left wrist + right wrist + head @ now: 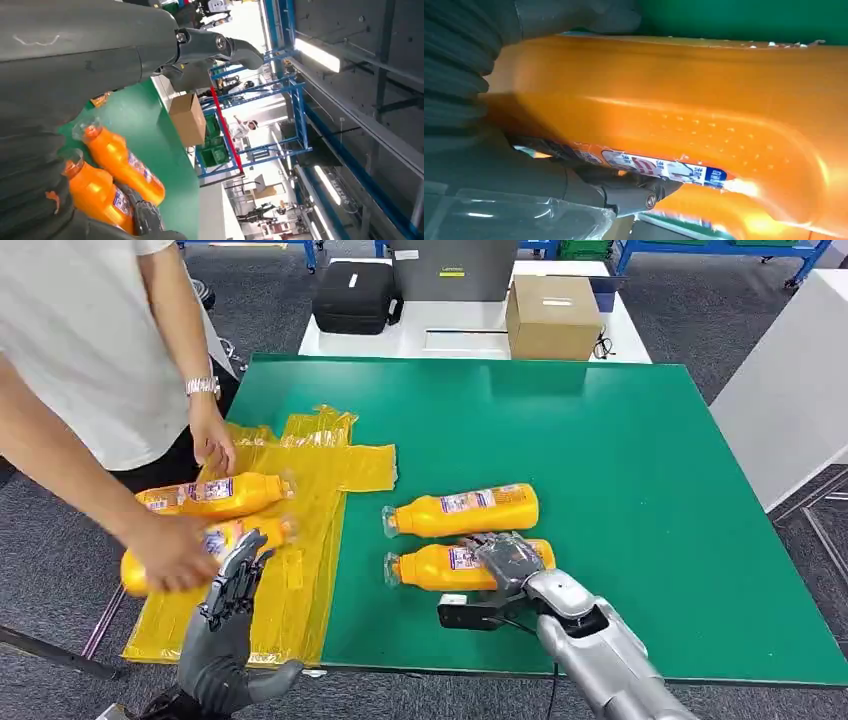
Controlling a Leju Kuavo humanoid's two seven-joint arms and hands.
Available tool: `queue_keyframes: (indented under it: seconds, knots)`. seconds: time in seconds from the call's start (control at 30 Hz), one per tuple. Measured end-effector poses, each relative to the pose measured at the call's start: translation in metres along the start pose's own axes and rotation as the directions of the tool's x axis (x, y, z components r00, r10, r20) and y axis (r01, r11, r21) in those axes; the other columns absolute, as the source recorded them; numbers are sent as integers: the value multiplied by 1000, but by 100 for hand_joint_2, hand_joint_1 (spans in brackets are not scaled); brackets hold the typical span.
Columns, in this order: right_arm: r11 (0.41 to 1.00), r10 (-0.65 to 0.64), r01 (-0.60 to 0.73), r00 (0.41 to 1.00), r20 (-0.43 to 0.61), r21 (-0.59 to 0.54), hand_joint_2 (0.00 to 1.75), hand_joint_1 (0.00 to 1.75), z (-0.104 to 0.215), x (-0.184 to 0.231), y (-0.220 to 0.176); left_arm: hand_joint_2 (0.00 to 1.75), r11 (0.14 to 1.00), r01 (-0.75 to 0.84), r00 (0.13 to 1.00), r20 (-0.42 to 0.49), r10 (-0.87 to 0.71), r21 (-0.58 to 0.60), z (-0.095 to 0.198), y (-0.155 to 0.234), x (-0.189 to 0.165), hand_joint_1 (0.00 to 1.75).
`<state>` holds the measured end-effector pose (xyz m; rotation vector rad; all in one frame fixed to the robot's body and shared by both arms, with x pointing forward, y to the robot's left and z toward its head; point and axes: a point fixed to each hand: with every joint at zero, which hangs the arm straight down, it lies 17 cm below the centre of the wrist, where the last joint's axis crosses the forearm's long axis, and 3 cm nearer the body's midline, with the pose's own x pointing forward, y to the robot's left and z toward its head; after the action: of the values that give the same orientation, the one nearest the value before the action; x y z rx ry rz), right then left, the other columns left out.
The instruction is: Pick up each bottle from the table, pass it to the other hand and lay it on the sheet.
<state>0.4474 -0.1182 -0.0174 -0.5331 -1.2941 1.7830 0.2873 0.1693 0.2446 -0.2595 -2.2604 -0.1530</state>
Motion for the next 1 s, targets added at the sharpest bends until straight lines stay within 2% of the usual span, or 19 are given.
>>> queue_keyframes:
  seconds: [0.43, 0.53, 0.7, 0.83, 1.0]
  knots:
    - [1000, -1, 1, 1000, -9, -4, 175, 175, -1, -5, -4, 175, 1000, 4, 1000, 2, -4, -9, -1, 2, 1, 0]
    - [999, -25, 25, 1000, -1, -35, 175, 175, 1, -3, -9, 175, 1000, 4, 1000, -2, -4, -5, 1, 3, 1, 0]
    - [982, -139, 148, 987, 75, -121, 175, 175, 11, 12, -28, 175, 1000, 12, 1000, -1, -12, -2, 0, 3, 2, 0]
    - [945, -230, 264, 955, 185, -190, 175, 175, 20, 34, -54, 175, 1000, 8, 1000, 11, -8, 2, -5, 2, 3, 0]
    - [905, -273, 340, 925, 265, -256, 175, 175, 30, 48, -83, 175, 1000, 5, 1000, 13, -5, -3, -7, -2, 4, 0]
